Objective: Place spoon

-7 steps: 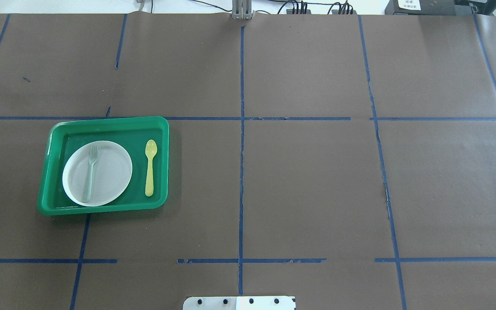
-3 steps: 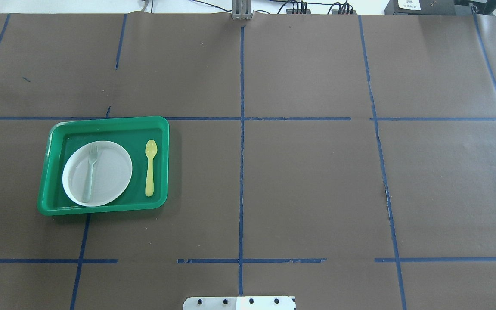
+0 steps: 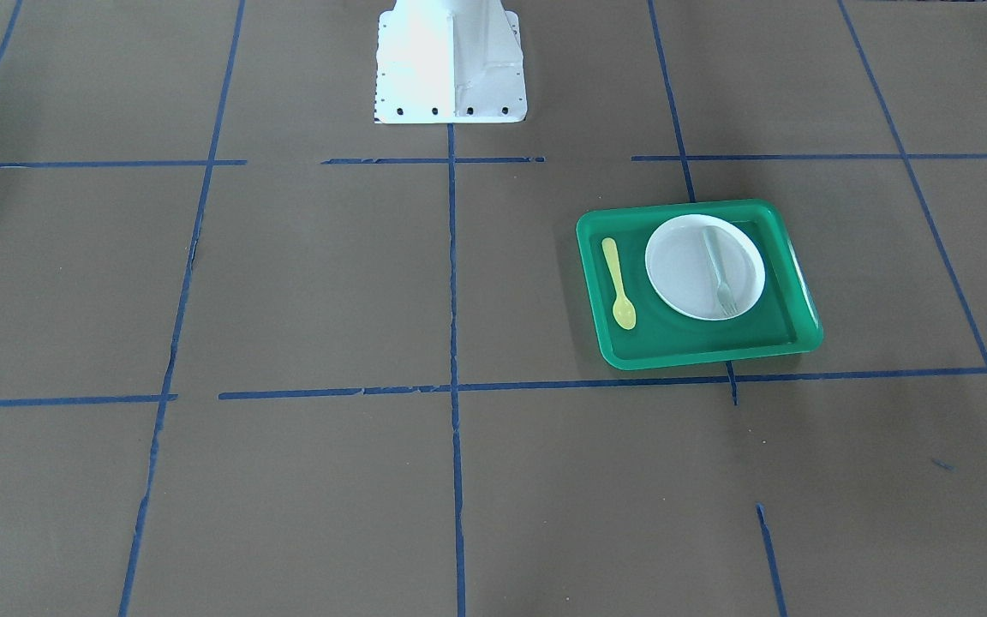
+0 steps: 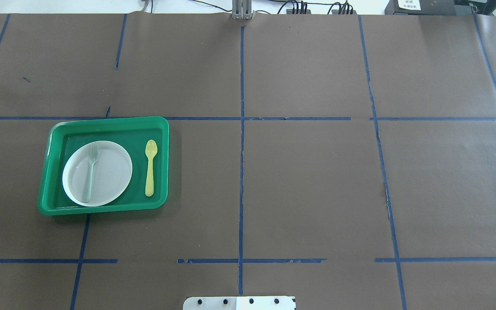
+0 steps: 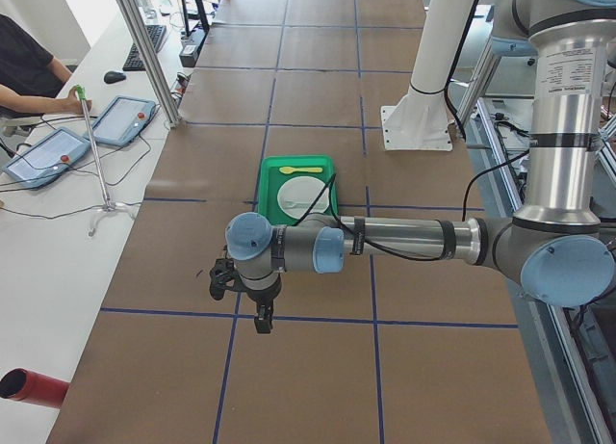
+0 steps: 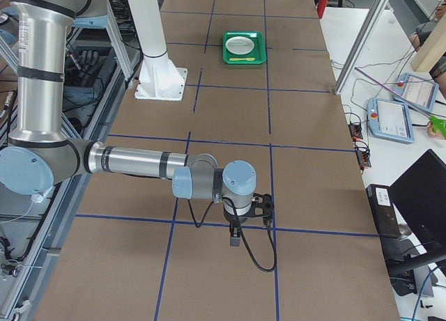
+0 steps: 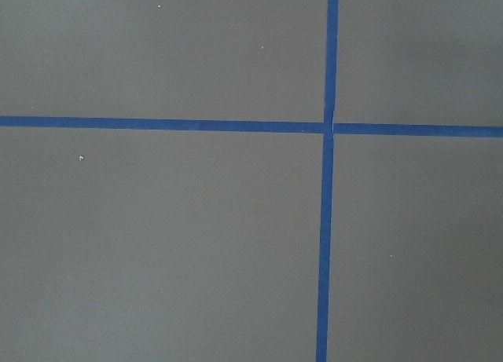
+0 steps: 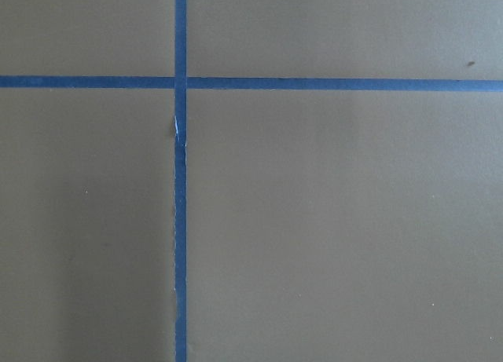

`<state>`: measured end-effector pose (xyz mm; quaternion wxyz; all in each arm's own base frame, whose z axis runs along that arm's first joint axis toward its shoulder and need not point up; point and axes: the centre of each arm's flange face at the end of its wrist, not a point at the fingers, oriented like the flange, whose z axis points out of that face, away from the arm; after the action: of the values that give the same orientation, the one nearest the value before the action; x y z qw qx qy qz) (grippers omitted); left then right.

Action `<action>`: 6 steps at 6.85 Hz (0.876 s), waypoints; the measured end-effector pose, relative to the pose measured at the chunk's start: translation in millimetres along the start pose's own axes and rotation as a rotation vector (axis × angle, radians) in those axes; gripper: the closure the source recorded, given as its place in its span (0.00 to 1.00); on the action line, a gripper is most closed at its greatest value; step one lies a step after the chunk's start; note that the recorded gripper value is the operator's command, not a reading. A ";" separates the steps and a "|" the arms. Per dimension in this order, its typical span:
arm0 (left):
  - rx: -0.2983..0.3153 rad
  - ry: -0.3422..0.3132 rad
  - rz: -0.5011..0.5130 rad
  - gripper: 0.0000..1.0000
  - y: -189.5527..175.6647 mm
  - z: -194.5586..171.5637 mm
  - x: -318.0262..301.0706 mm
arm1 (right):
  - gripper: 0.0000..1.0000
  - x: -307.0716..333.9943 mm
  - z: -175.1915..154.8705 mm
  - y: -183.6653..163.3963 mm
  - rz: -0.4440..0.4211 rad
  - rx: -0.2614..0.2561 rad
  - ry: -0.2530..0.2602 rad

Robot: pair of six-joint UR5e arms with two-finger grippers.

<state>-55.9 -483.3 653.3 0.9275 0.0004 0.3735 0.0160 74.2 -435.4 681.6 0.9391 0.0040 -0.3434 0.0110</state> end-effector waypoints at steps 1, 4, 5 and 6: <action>-0.002 0.013 0.012 0.00 1.5 -0.1 0.9 | 0.00 0.0 0.0 0.0 0.000 0.000 0.000; -0.010 0.022 0.014 0.00 2.6 2.7 -0.4 | 0.00 0.0 0.0 0.0 0.000 0.000 0.000; -0.011 0.023 0.015 0.00 2.6 3.2 -0.8 | 0.00 0.0 0.0 0.0 0.001 0.000 0.000; -0.011 0.023 0.017 0.00 2.7 3.4 -0.9 | 0.00 0.0 0.0 0.0 0.001 0.000 0.000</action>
<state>-54.3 -480.5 656.5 0.9230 -0.0017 0.3839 0.0259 74.2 -435.4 681.6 0.9391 0.0039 -0.3434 0.0112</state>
